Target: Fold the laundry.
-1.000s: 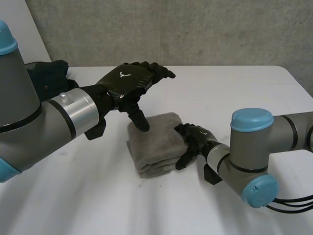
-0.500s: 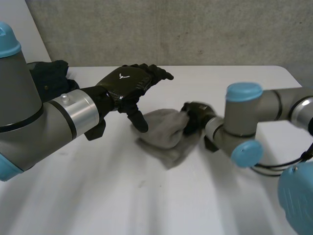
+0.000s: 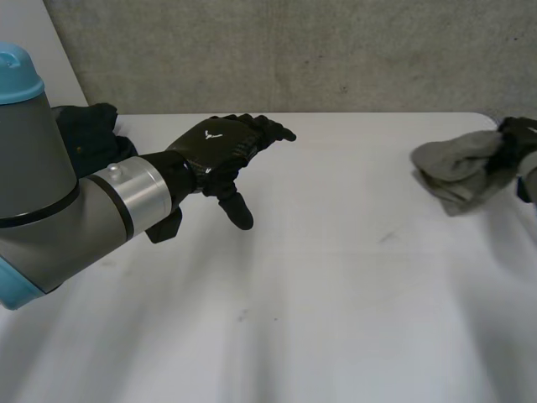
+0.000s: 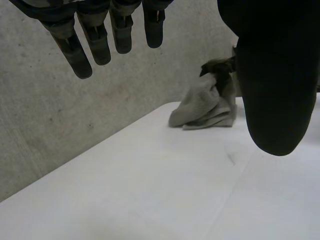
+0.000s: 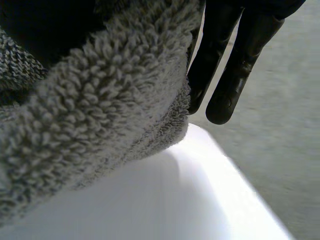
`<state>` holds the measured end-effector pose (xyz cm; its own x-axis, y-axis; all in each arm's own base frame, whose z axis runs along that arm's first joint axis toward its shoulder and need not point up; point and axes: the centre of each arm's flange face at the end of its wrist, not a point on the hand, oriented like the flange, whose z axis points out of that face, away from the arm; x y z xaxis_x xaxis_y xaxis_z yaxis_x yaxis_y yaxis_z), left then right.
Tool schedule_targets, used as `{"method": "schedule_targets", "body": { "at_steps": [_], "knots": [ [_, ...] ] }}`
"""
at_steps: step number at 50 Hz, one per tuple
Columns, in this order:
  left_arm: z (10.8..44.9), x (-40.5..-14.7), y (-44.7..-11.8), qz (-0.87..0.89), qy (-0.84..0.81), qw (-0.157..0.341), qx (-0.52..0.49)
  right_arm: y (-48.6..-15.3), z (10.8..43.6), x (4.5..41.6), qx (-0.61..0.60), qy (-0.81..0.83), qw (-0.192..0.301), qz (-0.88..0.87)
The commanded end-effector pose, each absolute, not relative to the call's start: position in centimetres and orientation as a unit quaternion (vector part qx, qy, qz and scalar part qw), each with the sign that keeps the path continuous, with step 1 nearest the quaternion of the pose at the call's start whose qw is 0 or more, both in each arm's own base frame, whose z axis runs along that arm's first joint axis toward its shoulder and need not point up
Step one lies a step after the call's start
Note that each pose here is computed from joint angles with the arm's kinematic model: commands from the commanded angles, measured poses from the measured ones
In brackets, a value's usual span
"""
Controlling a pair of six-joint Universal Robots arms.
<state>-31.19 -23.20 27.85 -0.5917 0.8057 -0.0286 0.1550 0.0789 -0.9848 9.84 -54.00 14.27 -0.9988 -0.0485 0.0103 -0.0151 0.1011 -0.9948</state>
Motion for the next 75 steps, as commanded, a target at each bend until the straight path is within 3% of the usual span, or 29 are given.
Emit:
{"method": "schedule_targets", "body": {
  "at_steps": [1, 8, 16, 23, 31, 35, 40, 43, 46, 50, 51, 54, 55, 57, 62, 66, 68, 73, 75],
  "knots": [
    [27.7, -31.3, -23.2, 0.578, -0.679, 0.282, -0.354, -54.7, 12.9, 4.1, -0.025, 0.750, -0.042, -0.660],
    [27.1, -31.4, -23.4, 0.571, -0.685, 0.282, -0.354, -54.8, 12.7, 1.6, -0.018, 0.750, -0.103, -0.653],
    [27.0, -31.3, -23.5, 0.570, -0.688, 0.281, -0.352, -53.8, 13.3, 3.3, -0.063, 0.773, -0.101, -0.623],
    [27.4, -31.2, -23.5, 0.575, -0.684, 0.280, -0.352, -52.0, 14.5, 2.7, -0.112, 0.805, -0.135, -0.567],
    [28.3, -31.0, -23.3, 0.585, -0.676, 0.279, -0.350, -49.9, 15.5, 1.4, -0.219, 0.809, -0.244, -0.487],
    [28.8, -30.9, -23.1, 0.591, -0.672, 0.279, -0.349, -49.6, 16.9, -0.9, -0.251, 0.790, -0.323, -0.457],
    [29.4, -30.6, -23.1, 0.598, -0.667, 0.276, -0.347, -50.8, 21.6, -2.5, -0.247, 0.715, -0.435, -0.489],
    [29.8, -30.5, -23.1, 0.603, -0.664, 0.275, -0.346, -51.1, 26.2, -2.5, -0.212, 0.660, -0.477, -0.541],
    [30.3, -30.2, -23.3, 0.614, -0.659, 0.270, -0.341, -51.1, 28.7, -1.9, -0.189, 0.628, -0.484, -0.580],
    [31.2, -29.0, -25.1, 0.655, -0.648, 0.236, -0.308, -50.3, 31.3, 3.0, -0.163, 0.600, -0.424, -0.658],
    [31.4, -28.4, -26.0, 0.673, -0.644, 0.219, -0.291, -49.4, 32.5, 5.7, -0.153, 0.594, -0.379, -0.693],
    [31.7, -27.4, -27.5, 0.702, -0.633, 0.191, -0.264, -48.1, 33.2, 8.5, -0.147, 0.596, -0.318, -0.722],
    [32.0, -26.6, -28.7, 0.722, -0.623, 0.172, -0.246, -47.0, 32.9, 10.5, -0.152, 0.607, -0.269, -0.732],
    [32.3, -25.6, -30.1, 0.745, -0.610, 0.152, -0.226, -45.9, 32.3, 12.0, -0.162, 0.618, -0.224, -0.736],
    [32.3, -22.7, -33.6, 0.772, -0.595, 0.111, -0.195, -39.6, 29.3, 20.7, -0.265, 0.637, -0.052, -0.722],
    [29.3, -18.8, -38.2, 0.761, -0.624, 0.064, -0.165, -34.7, 26.0, 24.8, -0.329, 0.650, 0.018, -0.685],
    [27.5, -17.0, -40.4, 0.752, -0.639, 0.039, -0.158, -32.9, 25.2, 25.8, -0.343, 0.653, 0.033, -0.675],
    [22.9, -15.2, -43.9, 0.732, -0.651, -0.019, -0.198, -28.6, 22.8, 27.7, -0.378, 0.653, 0.065, -0.653],
    [20.6, -13.1, -45.9, 0.728, -0.647, -0.066, -0.219, -27.2, 21.5, 28.1, -0.390, 0.657, 0.072, -0.641]
  ]
}}
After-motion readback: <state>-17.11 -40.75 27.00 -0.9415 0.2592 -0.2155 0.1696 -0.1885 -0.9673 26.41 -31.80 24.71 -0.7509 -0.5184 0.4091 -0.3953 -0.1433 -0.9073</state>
